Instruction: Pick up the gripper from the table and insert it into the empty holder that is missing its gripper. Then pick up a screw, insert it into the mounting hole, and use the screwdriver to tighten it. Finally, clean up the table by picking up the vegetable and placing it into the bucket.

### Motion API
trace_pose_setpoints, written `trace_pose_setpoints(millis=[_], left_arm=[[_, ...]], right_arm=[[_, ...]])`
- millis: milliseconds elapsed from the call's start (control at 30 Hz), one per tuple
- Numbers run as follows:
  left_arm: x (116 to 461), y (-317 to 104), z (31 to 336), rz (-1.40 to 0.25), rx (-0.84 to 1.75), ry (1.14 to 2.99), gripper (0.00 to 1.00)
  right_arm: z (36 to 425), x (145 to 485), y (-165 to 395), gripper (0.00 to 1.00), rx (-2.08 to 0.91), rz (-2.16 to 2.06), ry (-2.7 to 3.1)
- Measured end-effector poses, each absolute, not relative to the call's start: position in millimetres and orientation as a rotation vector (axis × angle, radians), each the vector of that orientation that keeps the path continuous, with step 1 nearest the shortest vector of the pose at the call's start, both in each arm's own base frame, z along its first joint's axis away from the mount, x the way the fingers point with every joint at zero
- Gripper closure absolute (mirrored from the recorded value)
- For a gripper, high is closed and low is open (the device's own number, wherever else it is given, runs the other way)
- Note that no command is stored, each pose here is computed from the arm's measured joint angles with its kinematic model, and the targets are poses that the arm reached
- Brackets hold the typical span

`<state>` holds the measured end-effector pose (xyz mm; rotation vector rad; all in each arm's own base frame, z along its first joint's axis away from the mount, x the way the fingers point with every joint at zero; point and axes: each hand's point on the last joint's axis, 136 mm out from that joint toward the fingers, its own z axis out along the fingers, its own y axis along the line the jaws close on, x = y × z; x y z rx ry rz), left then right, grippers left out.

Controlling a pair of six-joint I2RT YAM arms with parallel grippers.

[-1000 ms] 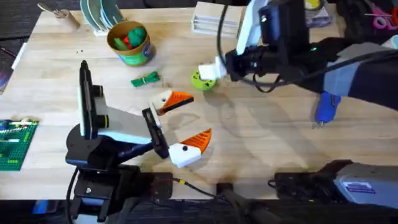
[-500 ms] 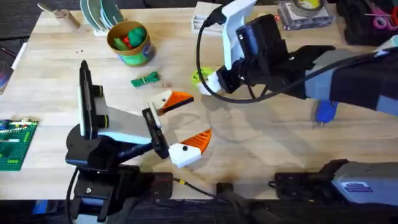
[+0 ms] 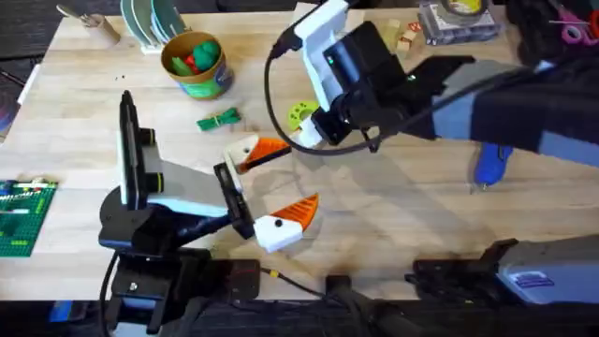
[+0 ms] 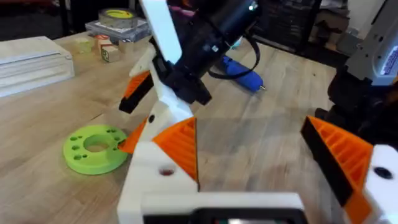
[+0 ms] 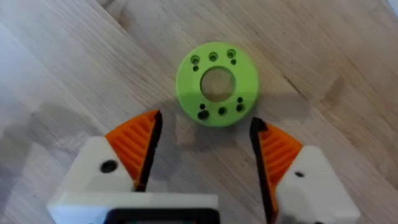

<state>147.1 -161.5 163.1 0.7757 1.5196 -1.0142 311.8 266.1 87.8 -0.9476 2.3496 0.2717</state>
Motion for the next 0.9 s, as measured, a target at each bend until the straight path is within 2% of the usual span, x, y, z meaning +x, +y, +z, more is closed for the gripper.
trace_pose_setpoints(millis=[67,200,267,700,900], left_arm=[[147,-162,163,-1.014,0.776,1.519,0.008],[147,-161,163,-1.014,0.776,1.52,0.008],[147,-162,163,-1.014,0.776,1.519,0.008],[147,-161,163,-1.014,0.776,1.519,0.008],[147,-161,163,-1.014,0.776,1.519,0.008]], right_arm=[[85,315,269,0.186,-0.971,0.246,2.372],[81,319,277,0.448,-1.008,0.227,2.382],[80,318,280,0.541,-1.017,0.224,2.382],[61,317,278,0.57,-1.055,0.154,2.407],[59,320,277,0.657,-1.054,0.128,2.408]])
